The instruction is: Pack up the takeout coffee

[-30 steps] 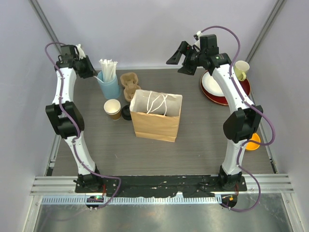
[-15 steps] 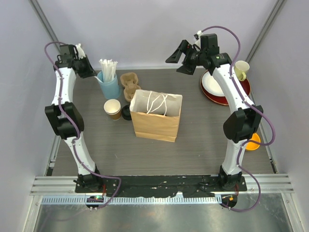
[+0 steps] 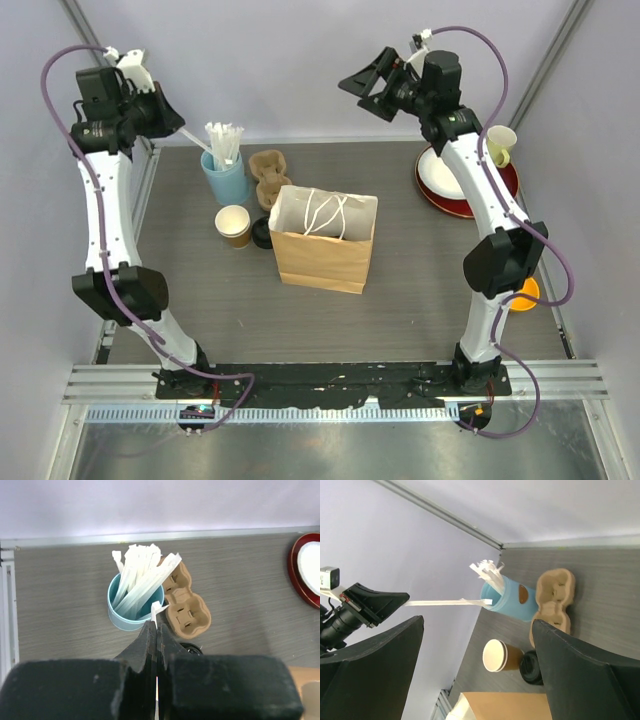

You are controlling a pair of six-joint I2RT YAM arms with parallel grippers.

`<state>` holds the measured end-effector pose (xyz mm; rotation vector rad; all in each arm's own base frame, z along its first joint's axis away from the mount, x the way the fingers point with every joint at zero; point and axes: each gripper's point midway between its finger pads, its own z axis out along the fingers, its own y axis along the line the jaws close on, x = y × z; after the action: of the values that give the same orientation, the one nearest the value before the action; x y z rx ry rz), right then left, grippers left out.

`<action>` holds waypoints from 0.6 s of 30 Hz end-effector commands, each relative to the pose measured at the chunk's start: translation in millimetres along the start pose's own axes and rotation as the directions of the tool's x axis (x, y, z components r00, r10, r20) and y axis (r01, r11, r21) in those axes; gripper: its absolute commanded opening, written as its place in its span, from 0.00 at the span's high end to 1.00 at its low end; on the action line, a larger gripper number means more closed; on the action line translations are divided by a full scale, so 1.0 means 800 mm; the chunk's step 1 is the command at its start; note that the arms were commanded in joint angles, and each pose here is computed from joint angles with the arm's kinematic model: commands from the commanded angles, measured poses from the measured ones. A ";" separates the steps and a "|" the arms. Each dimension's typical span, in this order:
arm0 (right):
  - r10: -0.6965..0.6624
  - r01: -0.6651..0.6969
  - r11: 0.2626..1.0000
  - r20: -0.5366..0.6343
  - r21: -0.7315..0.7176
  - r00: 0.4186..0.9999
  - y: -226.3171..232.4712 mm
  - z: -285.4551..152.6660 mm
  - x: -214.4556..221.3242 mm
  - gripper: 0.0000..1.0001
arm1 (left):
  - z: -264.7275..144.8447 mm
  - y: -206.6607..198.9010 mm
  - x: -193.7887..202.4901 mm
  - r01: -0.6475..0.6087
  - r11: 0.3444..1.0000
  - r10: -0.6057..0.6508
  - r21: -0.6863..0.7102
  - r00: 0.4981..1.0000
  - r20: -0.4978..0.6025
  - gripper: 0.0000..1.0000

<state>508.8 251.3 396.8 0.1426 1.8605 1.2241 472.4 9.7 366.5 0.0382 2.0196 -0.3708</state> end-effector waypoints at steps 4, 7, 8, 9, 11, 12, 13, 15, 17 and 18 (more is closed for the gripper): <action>-0.280 0.317 0.913 0.171 -0.258 0.945 0.167 -0.058 -0.012 0.04 | -0.076 -0.044 -0.056 -0.088 0.995 0.083 0.038 0.989 0.120 1.00; -0.419 0.451 0.857 0.172 -0.248 0.891 0.193 -0.060 0.006 0.05 | -0.113 -0.081 -0.076 -0.173 0.980 0.153 0.100 0.972 0.179 1.00; -0.450 0.475 0.836 0.151 -0.274 0.880 0.209 -0.053 0.030 0.06 | -0.125 -0.099 -0.074 -0.202 0.967 0.173 0.154 0.968 0.182 1.00; -0.522 0.554 0.784 0.186 -0.280 0.833 0.227 -0.058 0.031 0.06 | -0.135 -0.115 -0.075 -0.221 0.957 0.184 0.188 0.964 0.195 1.00; -0.580 0.599 0.744 0.159 -0.297 0.799 0.243 -0.049 0.065 0.06 | -0.158 -0.147 -0.069 -0.269 0.924 0.216 0.270 0.954 0.210 1.00; -0.604 0.629 0.718 0.184 -0.298 0.776 0.258 -0.054 0.065 0.06 | -0.165 -0.163 -0.060 -0.282 0.909 0.229 0.307 0.954 0.195 1.00; -0.653 0.676 0.678 0.188 -0.288 0.734 0.260 -0.053 0.074 0.06 | -0.174 -0.175 -0.056 -0.293 0.895 0.237 0.336 0.951 0.198 1.00; -0.692 0.719 0.632 0.206 -0.289 0.692 0.277 -0.054 0.089 0.06 | -0.195 -0.199 -0.050 -0.307 0.865 0.240 0.397 0.948 0.211 1.00; -0.744 0.770 0.574 0.217 -0.277 0.632 0.280 -0.054 0.099 0.05 | -0.208 -0.211 -0.051 -0.313 0.853 0.236 0.419 0.945 0.226 1.00; -0.757 0.779 0.553 0.212 -0.297 0.618 0.285 -0.051 0.113 0.05 | -0.217 -0.219 -0.053 -0.320 0.845 0.236 0.428 0.942 0.239 1.00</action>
<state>346.0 384.7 529.4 -0.6663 1.3970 1.0576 352.7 -80.1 495.4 0.4609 1.7548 -0.5495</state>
